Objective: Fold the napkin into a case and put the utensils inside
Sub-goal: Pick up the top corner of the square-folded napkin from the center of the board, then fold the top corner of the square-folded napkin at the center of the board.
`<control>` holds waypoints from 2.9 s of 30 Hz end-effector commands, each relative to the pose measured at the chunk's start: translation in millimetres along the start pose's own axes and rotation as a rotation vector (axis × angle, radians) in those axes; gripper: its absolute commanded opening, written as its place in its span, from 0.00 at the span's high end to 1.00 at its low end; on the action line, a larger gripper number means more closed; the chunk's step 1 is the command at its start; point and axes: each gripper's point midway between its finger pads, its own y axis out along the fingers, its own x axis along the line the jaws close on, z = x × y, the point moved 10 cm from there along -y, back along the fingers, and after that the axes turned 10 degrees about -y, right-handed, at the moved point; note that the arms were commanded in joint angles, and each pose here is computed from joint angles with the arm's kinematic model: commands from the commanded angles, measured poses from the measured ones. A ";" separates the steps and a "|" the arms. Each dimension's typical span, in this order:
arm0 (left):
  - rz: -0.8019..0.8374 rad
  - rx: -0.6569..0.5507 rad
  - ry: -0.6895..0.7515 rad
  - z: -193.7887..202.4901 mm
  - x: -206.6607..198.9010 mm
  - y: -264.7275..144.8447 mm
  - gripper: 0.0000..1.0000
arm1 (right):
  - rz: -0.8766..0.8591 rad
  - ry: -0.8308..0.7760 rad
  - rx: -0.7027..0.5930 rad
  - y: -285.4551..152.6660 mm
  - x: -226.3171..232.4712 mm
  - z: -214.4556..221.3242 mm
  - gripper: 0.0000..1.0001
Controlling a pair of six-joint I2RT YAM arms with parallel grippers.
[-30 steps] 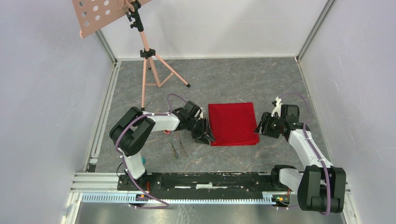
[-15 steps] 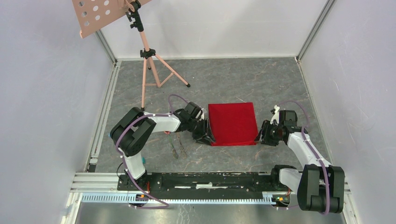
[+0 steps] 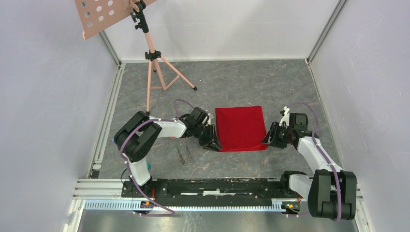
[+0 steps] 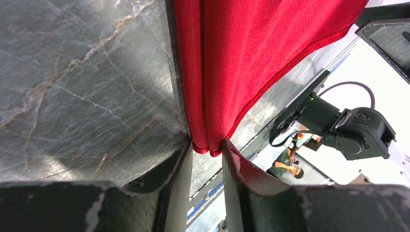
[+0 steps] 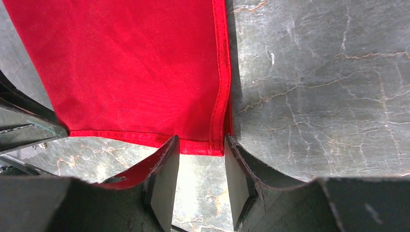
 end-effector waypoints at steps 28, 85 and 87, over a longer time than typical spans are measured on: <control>-0.080 -0.006 -0.048 3.1 18.0 9.2 0.69 | -0.053 0.062 -0.132 -0.8 7.7 -3.8 0.53; -0.156 -0.033 -0.080 6.8 39.5 14.5 0.86 | -0.467 -0.127 -0.157 128.8 138.6 -141.0 1.00; -0.151 -0.033 -0.079 6.8 38.1 13.5 0.84 | -0.467 -0.127 -0.154 131.8 138.0 -141.1 0.99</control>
